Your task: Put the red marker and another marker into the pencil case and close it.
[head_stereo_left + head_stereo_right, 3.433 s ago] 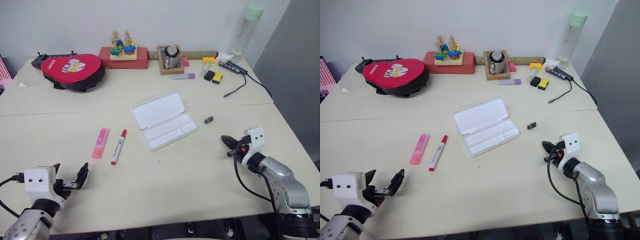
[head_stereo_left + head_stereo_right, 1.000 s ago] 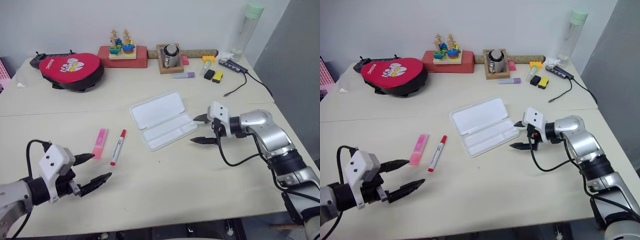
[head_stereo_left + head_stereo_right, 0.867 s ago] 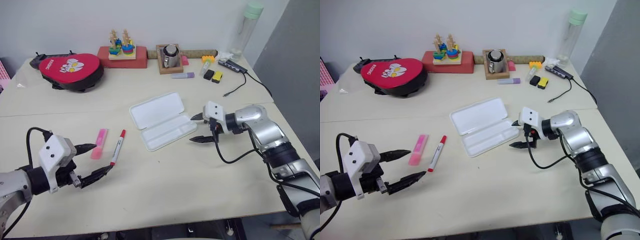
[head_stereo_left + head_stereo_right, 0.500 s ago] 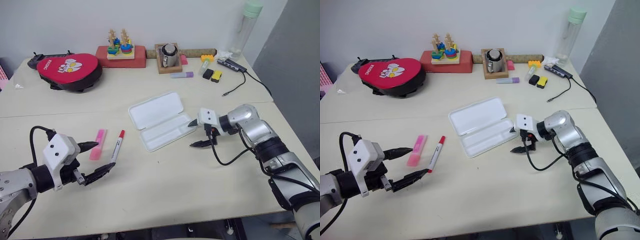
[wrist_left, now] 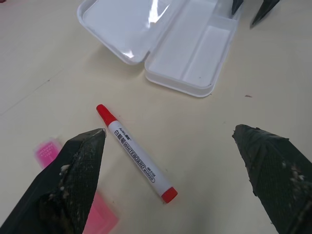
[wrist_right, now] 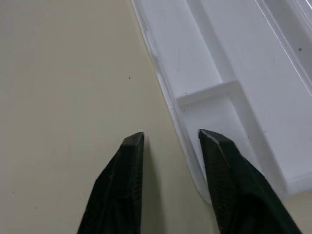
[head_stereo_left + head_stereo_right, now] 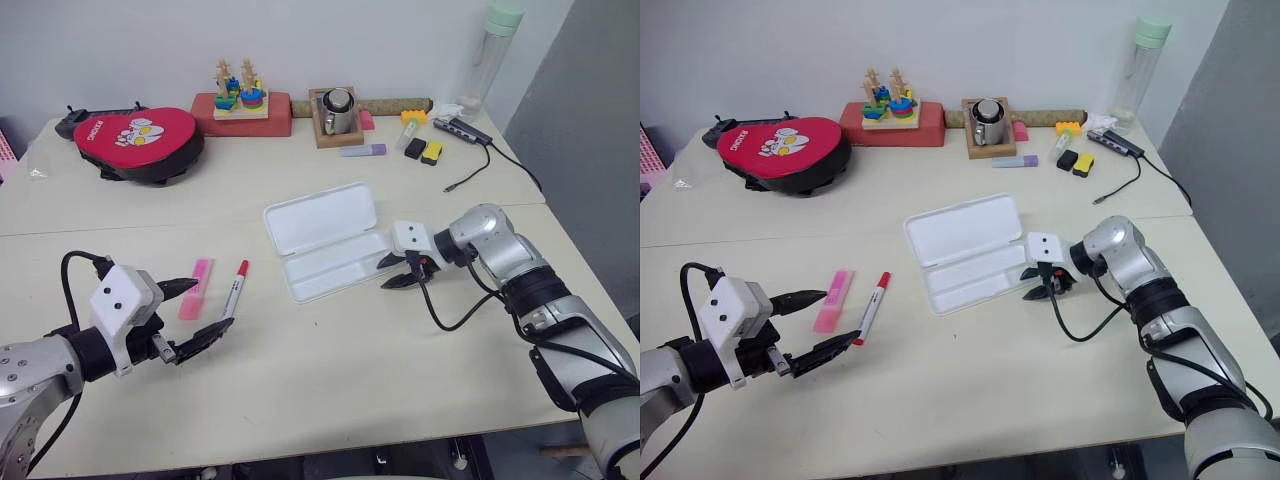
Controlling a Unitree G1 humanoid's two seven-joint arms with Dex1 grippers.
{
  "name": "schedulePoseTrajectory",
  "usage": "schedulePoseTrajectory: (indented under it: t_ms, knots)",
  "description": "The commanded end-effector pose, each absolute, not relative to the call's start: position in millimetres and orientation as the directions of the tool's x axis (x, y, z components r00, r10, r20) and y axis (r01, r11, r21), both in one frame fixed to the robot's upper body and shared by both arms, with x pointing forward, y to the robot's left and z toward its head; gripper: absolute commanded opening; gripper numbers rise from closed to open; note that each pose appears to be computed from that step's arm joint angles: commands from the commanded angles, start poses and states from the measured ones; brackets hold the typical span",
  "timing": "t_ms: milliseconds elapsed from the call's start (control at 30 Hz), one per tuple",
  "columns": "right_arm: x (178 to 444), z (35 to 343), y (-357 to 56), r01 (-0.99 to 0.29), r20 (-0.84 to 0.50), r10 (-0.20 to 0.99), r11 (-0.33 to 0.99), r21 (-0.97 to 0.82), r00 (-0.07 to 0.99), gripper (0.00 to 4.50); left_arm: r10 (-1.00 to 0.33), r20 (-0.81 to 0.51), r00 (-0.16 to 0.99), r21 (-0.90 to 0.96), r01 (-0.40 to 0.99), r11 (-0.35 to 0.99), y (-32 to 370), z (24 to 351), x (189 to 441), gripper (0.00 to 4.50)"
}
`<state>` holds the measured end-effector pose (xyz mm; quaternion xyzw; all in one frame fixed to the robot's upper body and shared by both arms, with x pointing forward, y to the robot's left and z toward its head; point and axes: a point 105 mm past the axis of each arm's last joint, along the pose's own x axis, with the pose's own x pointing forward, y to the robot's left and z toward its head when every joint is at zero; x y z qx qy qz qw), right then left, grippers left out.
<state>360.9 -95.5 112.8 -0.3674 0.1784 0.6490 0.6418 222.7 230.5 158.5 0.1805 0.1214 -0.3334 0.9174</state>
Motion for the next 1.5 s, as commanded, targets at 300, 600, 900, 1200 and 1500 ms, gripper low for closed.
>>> schedulePoseTrajectory:
  t_ms: [300, 600, 900, 1200, 1500]
  knots:
    - [355.2, 113.7, -93.4, -0.958, -0.728, 0.683, -0.169, -0.232, 0.056, 0.03, -0.565, -0.307, 0.766, 0.286, 0.64, 0.713, 227.7, 164.1, 227.0, 4.5]
    - [324.9, 139.7, -80.4, -0.904, -0.694, 0.72, -0.314, -0.29, -0.028, 0.03, -0.55, -0.3, 0.779, 0.291, 0.624, 0.725, 231.3, 164.2, 228.9, 4.5]
    - [285.8, 143.1, -68.0, -0.908, -0.634, 0.769, -0.318, -0.273, -0.079, 0.03, -0.553, -0.299, 0.778, 0.286, 0.626, 0.725, 230.6, 159.9, 233.6, 4.5]
    - [276.1, 120.6, -60.7, -0.947, -0.634, 0.773, -0.225, -0.231, -0.029, 0.03, -0.563, -0.312, 0.765, 0.286, 0.641, 0.712, 230.5, 157.9, 238.9, 4.5]
    - [271.3, 109.6, -60.7, -0.961, -0.646, 0.763, -0.197, -0.196, -0.024, 0.03, -0.562, -0.321, 0.762, 0.291, 0.645, 0.707, 233.1, 159.1, 241.5, 4.5]
